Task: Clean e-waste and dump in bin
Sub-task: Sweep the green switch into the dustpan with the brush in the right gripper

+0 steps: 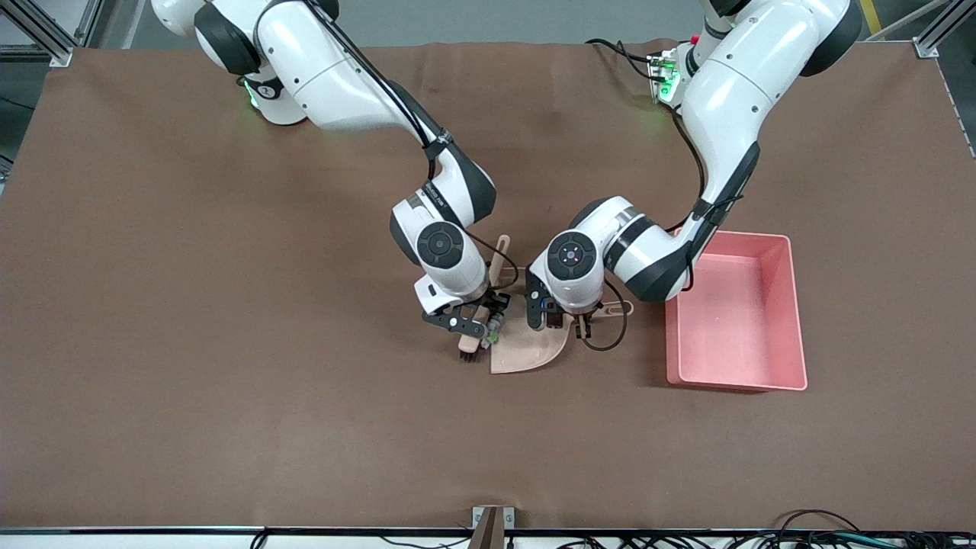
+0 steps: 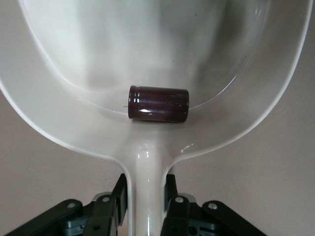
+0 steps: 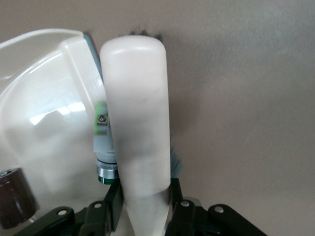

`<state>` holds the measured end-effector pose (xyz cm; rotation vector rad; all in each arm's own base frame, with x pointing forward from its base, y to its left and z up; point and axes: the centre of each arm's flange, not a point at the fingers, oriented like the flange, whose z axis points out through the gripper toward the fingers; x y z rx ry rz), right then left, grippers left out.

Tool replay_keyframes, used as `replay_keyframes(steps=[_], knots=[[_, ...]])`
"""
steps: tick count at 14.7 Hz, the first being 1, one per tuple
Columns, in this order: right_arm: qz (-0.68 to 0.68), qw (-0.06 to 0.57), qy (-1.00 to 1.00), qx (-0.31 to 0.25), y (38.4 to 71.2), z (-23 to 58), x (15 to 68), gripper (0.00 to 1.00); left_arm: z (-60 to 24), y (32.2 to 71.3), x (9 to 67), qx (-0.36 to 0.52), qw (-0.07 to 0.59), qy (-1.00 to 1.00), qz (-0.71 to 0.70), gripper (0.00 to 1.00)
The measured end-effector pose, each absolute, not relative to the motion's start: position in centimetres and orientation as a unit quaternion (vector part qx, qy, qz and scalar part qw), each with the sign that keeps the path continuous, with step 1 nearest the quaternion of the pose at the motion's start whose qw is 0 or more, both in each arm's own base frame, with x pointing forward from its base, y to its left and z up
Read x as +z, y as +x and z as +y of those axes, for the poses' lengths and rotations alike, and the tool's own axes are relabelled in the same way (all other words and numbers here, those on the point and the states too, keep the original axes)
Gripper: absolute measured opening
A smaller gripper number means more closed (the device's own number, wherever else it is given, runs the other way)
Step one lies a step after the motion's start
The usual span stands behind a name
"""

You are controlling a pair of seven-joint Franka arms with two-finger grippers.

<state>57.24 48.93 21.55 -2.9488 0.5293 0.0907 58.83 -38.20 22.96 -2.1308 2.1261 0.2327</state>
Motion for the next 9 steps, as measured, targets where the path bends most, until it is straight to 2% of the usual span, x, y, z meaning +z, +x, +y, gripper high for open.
replay_keyframes(steps=[9], knots=[[0.244,0.095,-0.964,0.044,56.7,51.4,24.0,0.42,-37.8,58.9,23.0,0.084,0.062,-0.706,0.701,0.34]])
